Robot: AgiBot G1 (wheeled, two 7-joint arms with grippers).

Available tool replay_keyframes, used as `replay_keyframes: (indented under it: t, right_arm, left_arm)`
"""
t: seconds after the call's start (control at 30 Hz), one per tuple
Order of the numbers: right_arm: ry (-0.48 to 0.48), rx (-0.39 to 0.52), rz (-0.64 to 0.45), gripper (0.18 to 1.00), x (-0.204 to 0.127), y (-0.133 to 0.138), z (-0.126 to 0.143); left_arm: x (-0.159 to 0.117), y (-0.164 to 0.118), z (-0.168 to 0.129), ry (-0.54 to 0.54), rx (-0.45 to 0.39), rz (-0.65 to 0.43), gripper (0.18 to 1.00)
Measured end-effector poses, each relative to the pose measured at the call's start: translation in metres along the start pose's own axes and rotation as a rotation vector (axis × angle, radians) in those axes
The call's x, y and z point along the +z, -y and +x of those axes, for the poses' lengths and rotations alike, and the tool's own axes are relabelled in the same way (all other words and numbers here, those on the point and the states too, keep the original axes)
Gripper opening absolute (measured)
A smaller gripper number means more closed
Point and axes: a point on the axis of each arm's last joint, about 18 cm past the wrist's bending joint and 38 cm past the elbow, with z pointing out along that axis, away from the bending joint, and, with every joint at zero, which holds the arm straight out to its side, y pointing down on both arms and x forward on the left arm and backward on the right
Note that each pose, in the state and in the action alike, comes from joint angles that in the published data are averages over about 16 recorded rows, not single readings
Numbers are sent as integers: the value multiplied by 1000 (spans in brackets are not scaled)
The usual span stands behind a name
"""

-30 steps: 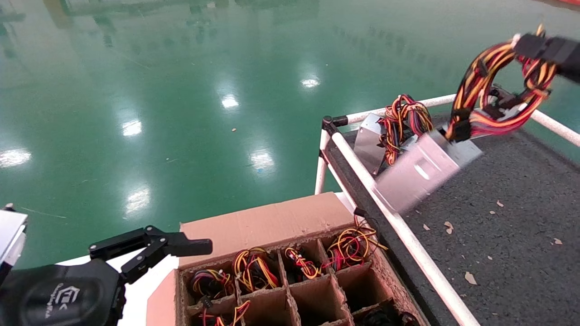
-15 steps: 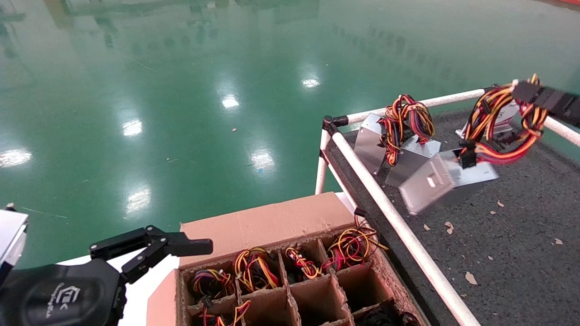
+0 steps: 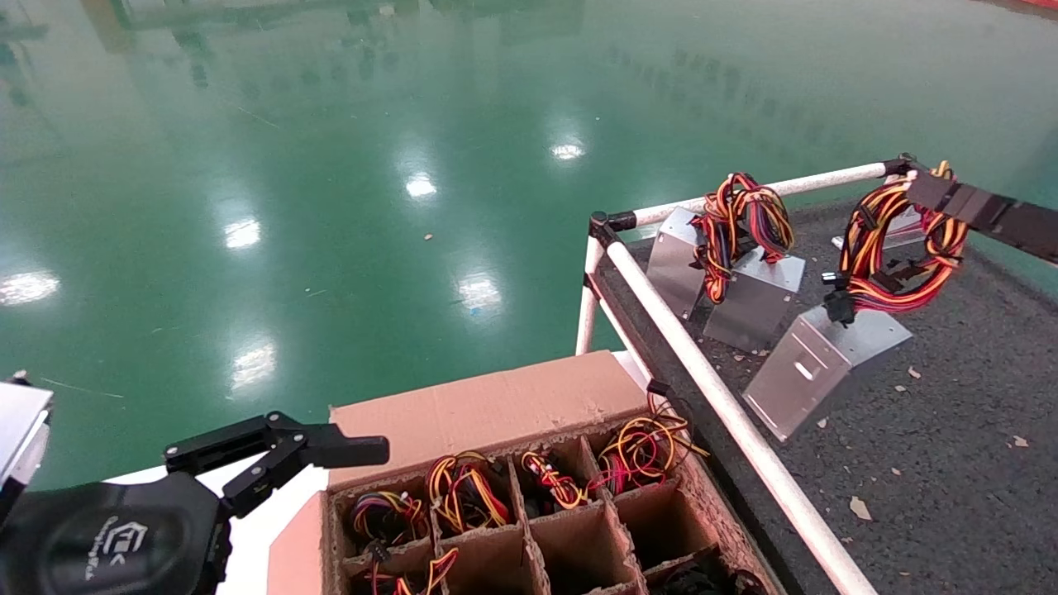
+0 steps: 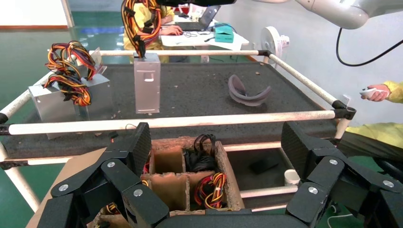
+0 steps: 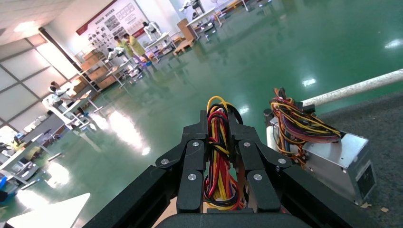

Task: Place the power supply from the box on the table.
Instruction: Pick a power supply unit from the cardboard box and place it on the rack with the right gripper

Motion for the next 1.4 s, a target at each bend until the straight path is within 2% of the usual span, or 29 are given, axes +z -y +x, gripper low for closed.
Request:
replay_keyframes:
  t: [0.7,0.97,1.4]
  right_arm:
    - [-7,-1,-8,248,48,-25,18]
    - [-2,-5,3,248,62,-19,23]
    - [12,-3,18,248,68,-4,24]
  left_arm:
    - [0,0,0,0,0,0,1000]
    - [0,0,0,0,0,0,1000]
    - [0,0,0,0,0,0,1000]
